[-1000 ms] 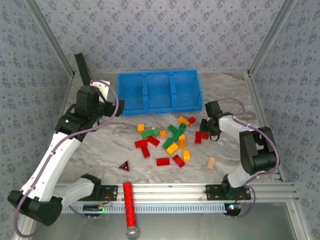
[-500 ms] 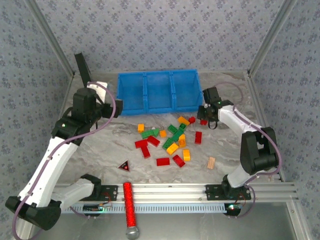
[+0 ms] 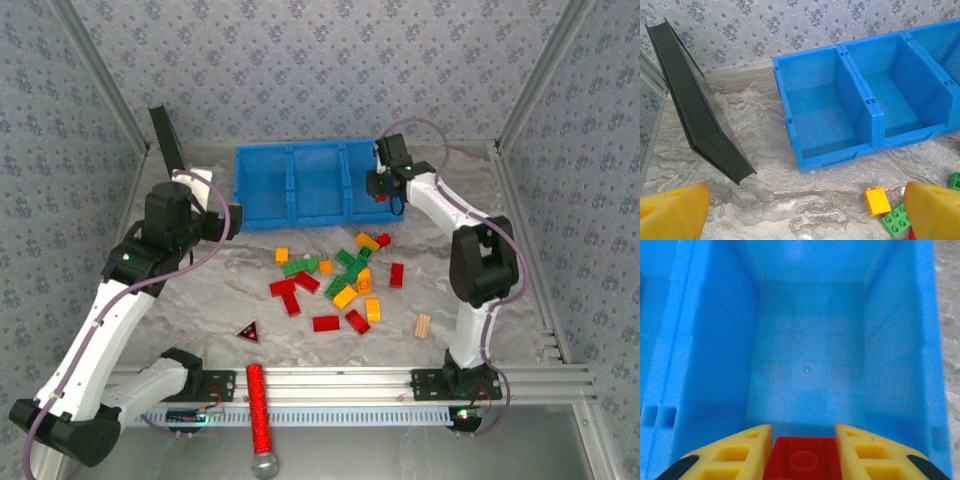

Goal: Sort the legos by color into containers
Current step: Place the lego in the container, then pick up the lego from the center of the table.

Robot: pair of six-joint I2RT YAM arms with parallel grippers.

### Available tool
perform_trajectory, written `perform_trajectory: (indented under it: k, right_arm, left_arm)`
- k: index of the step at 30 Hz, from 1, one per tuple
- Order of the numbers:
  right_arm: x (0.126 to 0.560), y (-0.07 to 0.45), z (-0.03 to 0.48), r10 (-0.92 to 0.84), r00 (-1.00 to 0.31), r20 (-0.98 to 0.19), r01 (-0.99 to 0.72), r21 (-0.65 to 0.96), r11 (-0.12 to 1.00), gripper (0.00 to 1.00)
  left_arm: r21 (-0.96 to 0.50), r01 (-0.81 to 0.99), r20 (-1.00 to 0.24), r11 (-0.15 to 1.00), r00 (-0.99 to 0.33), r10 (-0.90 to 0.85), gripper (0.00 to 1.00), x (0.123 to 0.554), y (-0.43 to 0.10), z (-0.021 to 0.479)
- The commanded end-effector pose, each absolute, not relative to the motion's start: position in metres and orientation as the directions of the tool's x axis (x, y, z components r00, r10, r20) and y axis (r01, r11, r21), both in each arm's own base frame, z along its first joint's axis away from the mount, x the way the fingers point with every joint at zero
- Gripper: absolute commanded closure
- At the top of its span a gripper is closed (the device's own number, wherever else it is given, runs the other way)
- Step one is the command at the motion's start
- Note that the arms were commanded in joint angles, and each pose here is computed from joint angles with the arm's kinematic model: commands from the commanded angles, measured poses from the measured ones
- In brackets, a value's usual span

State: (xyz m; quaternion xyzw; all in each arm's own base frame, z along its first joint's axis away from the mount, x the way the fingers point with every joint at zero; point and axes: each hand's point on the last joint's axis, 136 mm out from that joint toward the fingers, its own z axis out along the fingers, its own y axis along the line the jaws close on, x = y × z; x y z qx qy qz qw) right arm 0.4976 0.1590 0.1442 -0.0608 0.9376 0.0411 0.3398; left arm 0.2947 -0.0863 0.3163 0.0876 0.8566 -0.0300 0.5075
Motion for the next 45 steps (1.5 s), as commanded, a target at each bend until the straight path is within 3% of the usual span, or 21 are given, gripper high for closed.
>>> perform_trajectory:
  k: [1, 17, 29, 37, 45]
  right_arm:
    - [0.508, 0.157, 0.13, -0.14, -0.78, -0.61, -0.141, -0.045, 0.989, 0.73]
    - [0.51, 0.162, 0.065, -0.11, -0.856, -0.506, -0.111, -0.029, 0.993, 0.69]
    - [0.503, 0.165, 0.116, -0.074, -0.83, -0.553, -0.108, 0.03, 0.994, 0.42]
    - [0.482, 0.182, 0.15, -0.044, -0.811, -0.583, -0.144, 0.127, 0.981, 0.41]
    - [0.414, 0.176, 0.142, -0.014, -0.841, -0.54, -0.129, 0.175, 0.976, 0.38]
  left_arm:
    - [0.058, 0.174, -0.882, 0.983, -0.453, 0.132, 0.01, 0.294, -0.085, 0.321]
    - [0.079, 0.152, -0.884, 0.985, -0.446, 0.139, 0.01, 0.295, -0.08, 0.312]
    - [0.086, 0.091, -0.897, 0.992, -0.426, 0.117, 0.01, 0.298, -0.07, 0.319]
    - [0.082, 0.048, -0.895, 0.995, -0.436, 0.095, 0.01, 0.303, -0.066, 0.317]
    - [0.045, 0.07, -0.899, 0.997, -0.433, 0.071, 0.01, 0.304, -0.072, 0.314]
